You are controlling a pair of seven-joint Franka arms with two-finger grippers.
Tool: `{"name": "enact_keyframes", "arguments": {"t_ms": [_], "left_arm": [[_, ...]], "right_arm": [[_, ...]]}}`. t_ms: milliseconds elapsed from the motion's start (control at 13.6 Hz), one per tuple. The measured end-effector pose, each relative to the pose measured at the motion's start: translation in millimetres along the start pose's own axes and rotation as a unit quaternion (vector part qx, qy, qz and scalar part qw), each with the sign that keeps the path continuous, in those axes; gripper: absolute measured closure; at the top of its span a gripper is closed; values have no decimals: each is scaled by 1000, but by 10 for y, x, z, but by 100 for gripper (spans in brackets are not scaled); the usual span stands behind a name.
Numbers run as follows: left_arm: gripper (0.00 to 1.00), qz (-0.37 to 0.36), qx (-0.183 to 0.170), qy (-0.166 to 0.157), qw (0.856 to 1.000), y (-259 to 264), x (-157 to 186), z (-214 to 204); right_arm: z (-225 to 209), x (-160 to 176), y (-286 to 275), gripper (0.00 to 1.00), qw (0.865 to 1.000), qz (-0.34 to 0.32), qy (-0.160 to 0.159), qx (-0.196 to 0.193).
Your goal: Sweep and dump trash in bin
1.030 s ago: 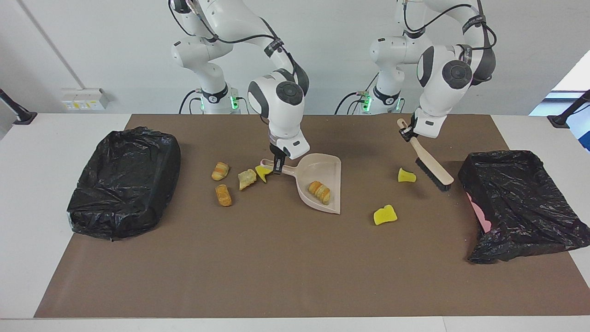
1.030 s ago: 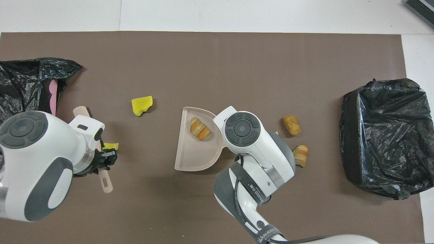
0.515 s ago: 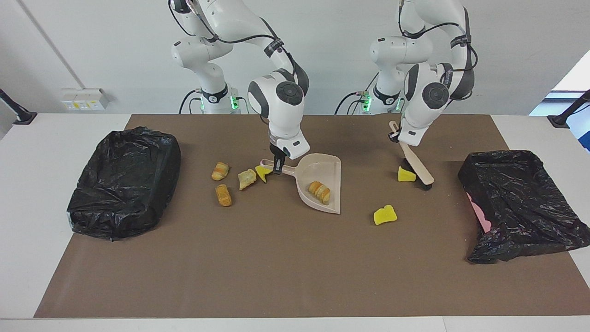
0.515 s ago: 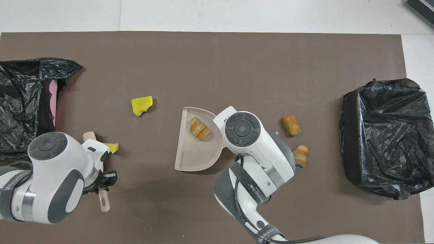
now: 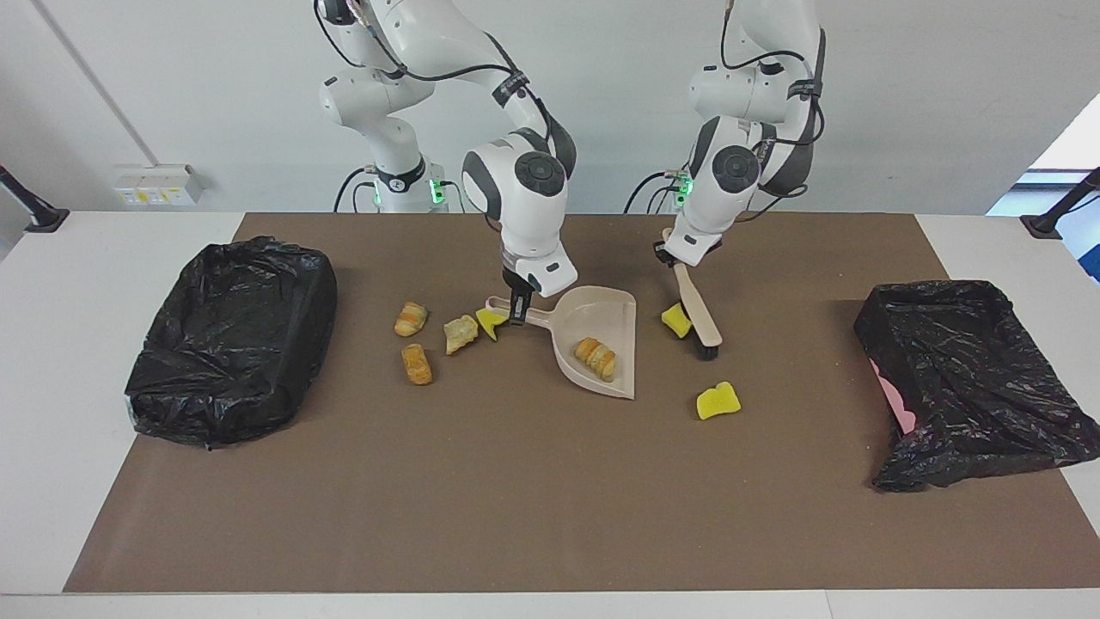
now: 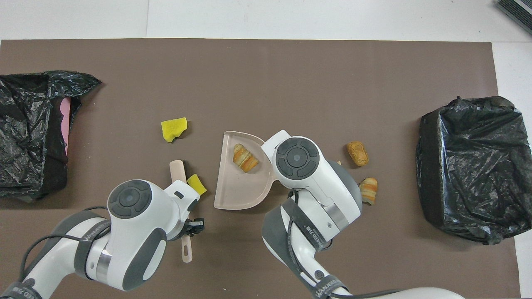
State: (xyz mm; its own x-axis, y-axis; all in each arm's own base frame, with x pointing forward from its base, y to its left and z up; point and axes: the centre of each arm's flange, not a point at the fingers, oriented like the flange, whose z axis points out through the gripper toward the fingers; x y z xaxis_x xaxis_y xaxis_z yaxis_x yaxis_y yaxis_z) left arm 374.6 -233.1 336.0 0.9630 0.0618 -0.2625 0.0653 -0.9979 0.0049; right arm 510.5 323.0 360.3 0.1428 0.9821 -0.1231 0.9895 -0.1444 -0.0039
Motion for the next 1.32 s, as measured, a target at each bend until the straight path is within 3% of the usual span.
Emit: {"name": "enact_keyframes", "arguments": {"t_ms": [294,662,1030,1324], "left_arm": [[74,38,-41,3,998,598,-220,34],[74,30,-62,0,998,724,-26,-270],[74,25,49,69,996,-78,710,-657],[74,53,89,89,991,-751,1336,-829]], "right_arm": [[0,-1,0,68,1000,0,0,0],[1,-1,0,68,1000,0,0,0],[82,-19,-37,68,1000,14,-5,7],[89,-15,-46,68,1000,21,-6,8]]}}
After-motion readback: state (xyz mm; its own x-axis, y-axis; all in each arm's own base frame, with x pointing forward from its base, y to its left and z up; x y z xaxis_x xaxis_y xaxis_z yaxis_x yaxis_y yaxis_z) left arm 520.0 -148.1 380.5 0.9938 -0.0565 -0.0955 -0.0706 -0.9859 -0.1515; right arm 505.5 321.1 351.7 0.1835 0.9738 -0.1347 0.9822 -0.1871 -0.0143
